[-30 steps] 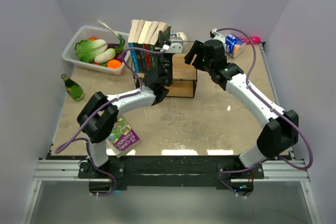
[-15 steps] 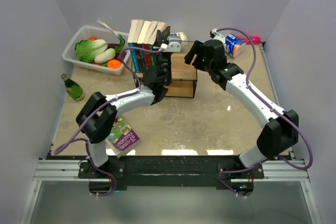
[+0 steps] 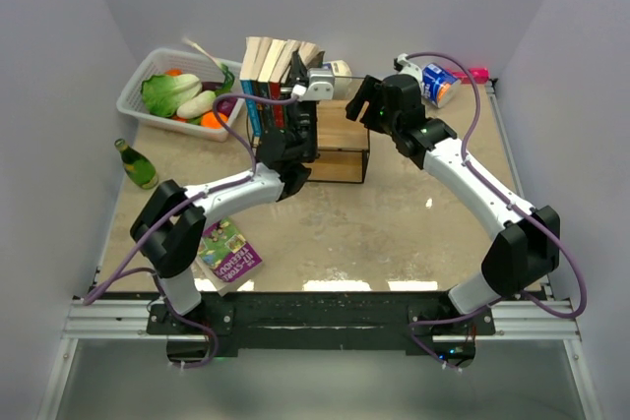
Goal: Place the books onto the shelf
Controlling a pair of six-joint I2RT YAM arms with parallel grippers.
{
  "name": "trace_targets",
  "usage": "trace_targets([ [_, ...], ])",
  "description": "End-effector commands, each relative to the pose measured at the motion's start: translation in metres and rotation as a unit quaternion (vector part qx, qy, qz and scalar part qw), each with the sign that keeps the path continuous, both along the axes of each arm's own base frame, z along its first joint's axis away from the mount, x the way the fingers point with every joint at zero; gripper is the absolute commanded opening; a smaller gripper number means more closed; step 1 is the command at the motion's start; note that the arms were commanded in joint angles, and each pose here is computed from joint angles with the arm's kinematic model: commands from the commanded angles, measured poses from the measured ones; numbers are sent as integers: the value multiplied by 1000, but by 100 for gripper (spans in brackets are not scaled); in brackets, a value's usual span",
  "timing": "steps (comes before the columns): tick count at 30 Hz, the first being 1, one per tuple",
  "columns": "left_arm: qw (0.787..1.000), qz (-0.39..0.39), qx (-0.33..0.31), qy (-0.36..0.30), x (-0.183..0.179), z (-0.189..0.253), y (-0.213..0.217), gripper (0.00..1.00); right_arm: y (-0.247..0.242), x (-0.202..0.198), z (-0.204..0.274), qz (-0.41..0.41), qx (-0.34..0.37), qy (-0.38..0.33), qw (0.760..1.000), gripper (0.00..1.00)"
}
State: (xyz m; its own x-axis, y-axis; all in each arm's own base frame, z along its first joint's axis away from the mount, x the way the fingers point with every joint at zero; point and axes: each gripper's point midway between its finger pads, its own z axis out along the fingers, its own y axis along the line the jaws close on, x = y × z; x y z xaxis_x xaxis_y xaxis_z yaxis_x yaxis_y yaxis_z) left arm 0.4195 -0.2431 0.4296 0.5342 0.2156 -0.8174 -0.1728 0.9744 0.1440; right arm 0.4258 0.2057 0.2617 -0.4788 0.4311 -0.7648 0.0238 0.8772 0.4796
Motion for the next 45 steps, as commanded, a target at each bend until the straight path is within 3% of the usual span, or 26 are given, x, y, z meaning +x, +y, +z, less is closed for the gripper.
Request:
trace_targets([
  [1, 999, -13, -20, -38, -19, 25, 6, 0, -4, -5, 35, -2, 13, -33, 999, 77],
  [14, 998, -45, -15, -50, -40, 38, -3, 0, -11, -21, 66, -2, 23, -47, 999, 82],
  [19, 996, -65, -17, -53, -60, 46, -5, 0, -19, -33, 81, -5, 26, -60, 998, 83],
  [22, 995, -87, -14, -52, -82, 52, -9, 6, -24, -41, 87, -8, 27, -67, 997, 84],
  [25, 993, -111, -6, -46, -111, 56, -14, 23, -28, -46, 87, -9, 24, -67, 997, 86],
  [26, 991, -124, -12, -51, -131, 64, -14, 39, -30, -49, 89, -8, 22, -70, 997, 86],
  [28, 992, -119, -13, -40, -151, 68, -3, 56, -33, -53, 92, -10, 22, -74, 997, 87],
  [30, 992, -122, -32, 1, -167, 60, 2, 62, -38, -59, 96, -11, 19, -81, 996, 87],
  [31, 987, -140, -72, 18, -179, 62, 12, 83, -41, -61, 96, -13, 16, -83, 996, 88],
  [32, 984, -125, -113, 61, -177, 50, 26, 94, -44, -65, 99, -15, 16, -88, 996, 88],
  [33, 981, -122, -93, 115, -174, 29, 23, 100, -47, -67, 100, -20, 14, -92, 995, 88],
  [34, 957, -160, -203, 134, -179, 38, 36, 100, -49, -69, 102, -19, 11, -99, 995, 88],
  [35, 959, -135, -145, 204, -177, 3, 36, 100, -51, -74, 101, -19, 11, -103, 994, 88],
  [36, 951, -135, -160, 225, -179, -5, 42, 100, -54, -76, 101, -21, 9, -107, 994, 89],
  [37, 934, -144, -227, 234, -184, -7, 53, 100, -57, -76, 103, -26, 9, -116, 993, 89],
  [38, 938, -106, -186, 273, -187, -35, 65, 100, -58, -78, 94, -26, 6, -111, 993, 89],
  [39, 932, -104, -194, 287, -190, -44, 71, 100, -60, -81, 96, -27, 9, -118, 993, 89],
  [40, 919, -113, -241, 291, -193, -47, 78, 100, -59, -82, 96, -24, 13, -122, 992, 89],
  [41, 919, -100, -212, 318, -198, -66, 86, 100, -58, -84, 87, -21, 13, -116, 993, 89],
  [43, 903, -107, -248, 335, -204, -83, 94, 100, -57, -87, 85, -16, 23, -121, 992, 89],
  [45, 891, -108, -242, 368, -211, -109, 99, 100, -57, -89, 73, -16, 21, -113, 993, 89],
])
